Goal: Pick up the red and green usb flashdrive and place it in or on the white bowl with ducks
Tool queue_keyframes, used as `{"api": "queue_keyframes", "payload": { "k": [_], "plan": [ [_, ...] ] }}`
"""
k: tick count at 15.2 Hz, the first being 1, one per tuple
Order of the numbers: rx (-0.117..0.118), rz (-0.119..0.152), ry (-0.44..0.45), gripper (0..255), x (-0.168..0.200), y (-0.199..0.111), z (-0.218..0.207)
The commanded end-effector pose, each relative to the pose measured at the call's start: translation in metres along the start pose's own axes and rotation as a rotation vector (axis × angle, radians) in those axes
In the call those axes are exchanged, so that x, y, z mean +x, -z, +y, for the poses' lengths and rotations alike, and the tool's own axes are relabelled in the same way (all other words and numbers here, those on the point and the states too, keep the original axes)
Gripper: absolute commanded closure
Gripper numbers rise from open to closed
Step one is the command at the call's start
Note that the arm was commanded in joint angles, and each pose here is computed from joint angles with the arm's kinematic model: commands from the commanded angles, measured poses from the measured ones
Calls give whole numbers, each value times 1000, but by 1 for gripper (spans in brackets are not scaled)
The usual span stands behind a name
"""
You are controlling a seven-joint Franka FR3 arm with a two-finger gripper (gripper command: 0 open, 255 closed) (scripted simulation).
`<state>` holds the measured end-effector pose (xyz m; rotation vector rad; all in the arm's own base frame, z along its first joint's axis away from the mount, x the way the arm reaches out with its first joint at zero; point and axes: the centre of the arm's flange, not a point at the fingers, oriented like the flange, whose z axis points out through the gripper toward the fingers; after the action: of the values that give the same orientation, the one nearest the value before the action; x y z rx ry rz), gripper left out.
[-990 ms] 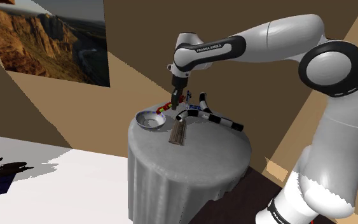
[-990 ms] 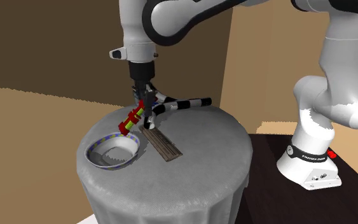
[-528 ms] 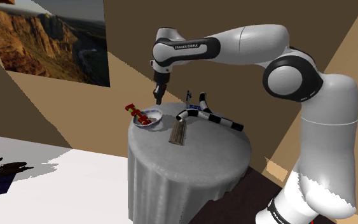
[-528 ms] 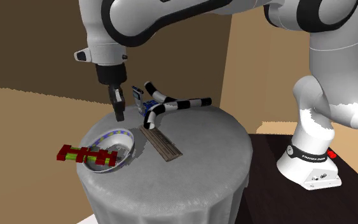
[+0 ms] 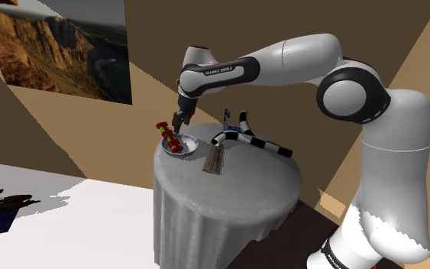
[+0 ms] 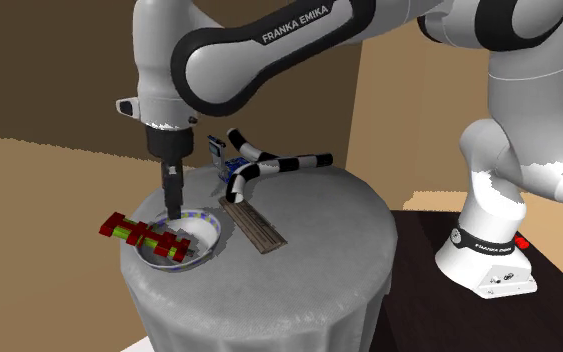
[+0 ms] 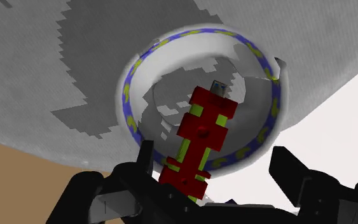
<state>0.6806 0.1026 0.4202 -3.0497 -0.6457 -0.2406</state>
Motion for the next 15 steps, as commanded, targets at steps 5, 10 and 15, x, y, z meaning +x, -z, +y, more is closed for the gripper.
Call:
{"api": "queue_keyframes", "payload": {
  "k": [5,10,15],
  "plan": [
    [-79,233,-177,0,14,-51,-20],
    [-79,233,-177,0,20,-76,-17],
    [-79,233,-177,0,22,-84,-16]
  ]
}}
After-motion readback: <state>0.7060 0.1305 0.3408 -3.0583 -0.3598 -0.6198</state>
